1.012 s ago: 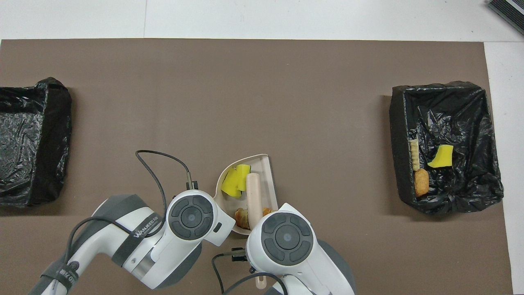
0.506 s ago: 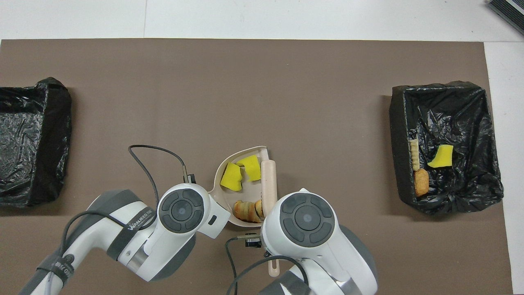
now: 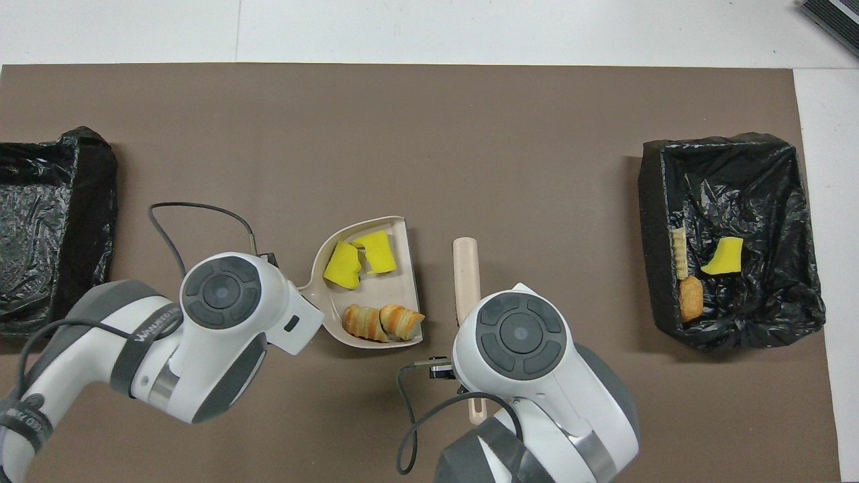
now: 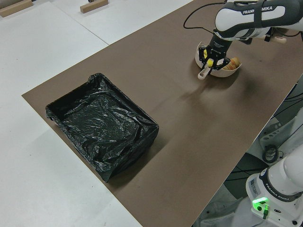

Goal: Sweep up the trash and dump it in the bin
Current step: 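Carry the loaded dustpan to the left bin with the left gripper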

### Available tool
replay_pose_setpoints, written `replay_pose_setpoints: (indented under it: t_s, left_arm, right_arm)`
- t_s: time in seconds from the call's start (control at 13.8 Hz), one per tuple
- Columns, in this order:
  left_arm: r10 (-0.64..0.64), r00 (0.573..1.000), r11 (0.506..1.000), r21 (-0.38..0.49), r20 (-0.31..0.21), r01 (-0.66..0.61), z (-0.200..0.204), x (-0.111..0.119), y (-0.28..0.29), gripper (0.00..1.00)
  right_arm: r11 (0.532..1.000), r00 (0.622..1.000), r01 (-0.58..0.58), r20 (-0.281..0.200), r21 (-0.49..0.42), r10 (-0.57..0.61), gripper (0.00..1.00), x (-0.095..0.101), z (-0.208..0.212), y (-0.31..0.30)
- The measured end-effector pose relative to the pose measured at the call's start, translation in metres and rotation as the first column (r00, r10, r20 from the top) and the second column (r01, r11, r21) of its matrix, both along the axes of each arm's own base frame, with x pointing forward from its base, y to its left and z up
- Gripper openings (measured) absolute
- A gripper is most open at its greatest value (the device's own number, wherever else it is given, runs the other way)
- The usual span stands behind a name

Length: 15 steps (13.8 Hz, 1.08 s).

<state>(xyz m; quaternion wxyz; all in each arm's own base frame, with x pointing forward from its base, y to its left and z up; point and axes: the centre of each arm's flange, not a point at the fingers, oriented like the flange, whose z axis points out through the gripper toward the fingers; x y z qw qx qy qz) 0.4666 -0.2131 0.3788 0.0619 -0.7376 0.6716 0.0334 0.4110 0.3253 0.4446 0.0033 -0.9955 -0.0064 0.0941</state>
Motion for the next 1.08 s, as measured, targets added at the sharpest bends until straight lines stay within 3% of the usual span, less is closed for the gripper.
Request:
replay_pose_setpoints:
  t_s: [0.29, 0.51, 0.79, 1.08]
  left_arm:
    - [-0.014, 1.000, 1.000, -0.027, -0.006, 0.014, 0.043, 0.043, 0.056, 0.32]
    - [-0.024, 0.999, 0.999, -0.032, -0.033, 0.023, 0.091, 0.087, 0.107, 0.32]
    - [-0.022, 0.999, 0.999, -0.037, -0.049, 0.020, 0.121, 0.137, 0.189, 0.32]
    - [-0.053, 0.997, 0.998, -0.040, -0.056, 0.051, 0.134, 0.167, 0.285, 0.32]
  right_arm:
    - [1.000, 1.000, -0.010, 0.020, 0.013, 0.010, 0.26, -0.010, -0.019, 0.033]
    - [1.000, 1.000, 0.020, 0.019, -0.001, -0.020, 0.26, -0.042, -0.043, 0.082]
    - [0.998, 0.998, 0.054, 0.021, -0.011, -0.054, 0.26, -0.081, -0.073, 0.130]
    - [0.999, 0.998, 0.054, 0.019, -0.010, -0.053, 0.26, -0.084, -0.079, 0.135]
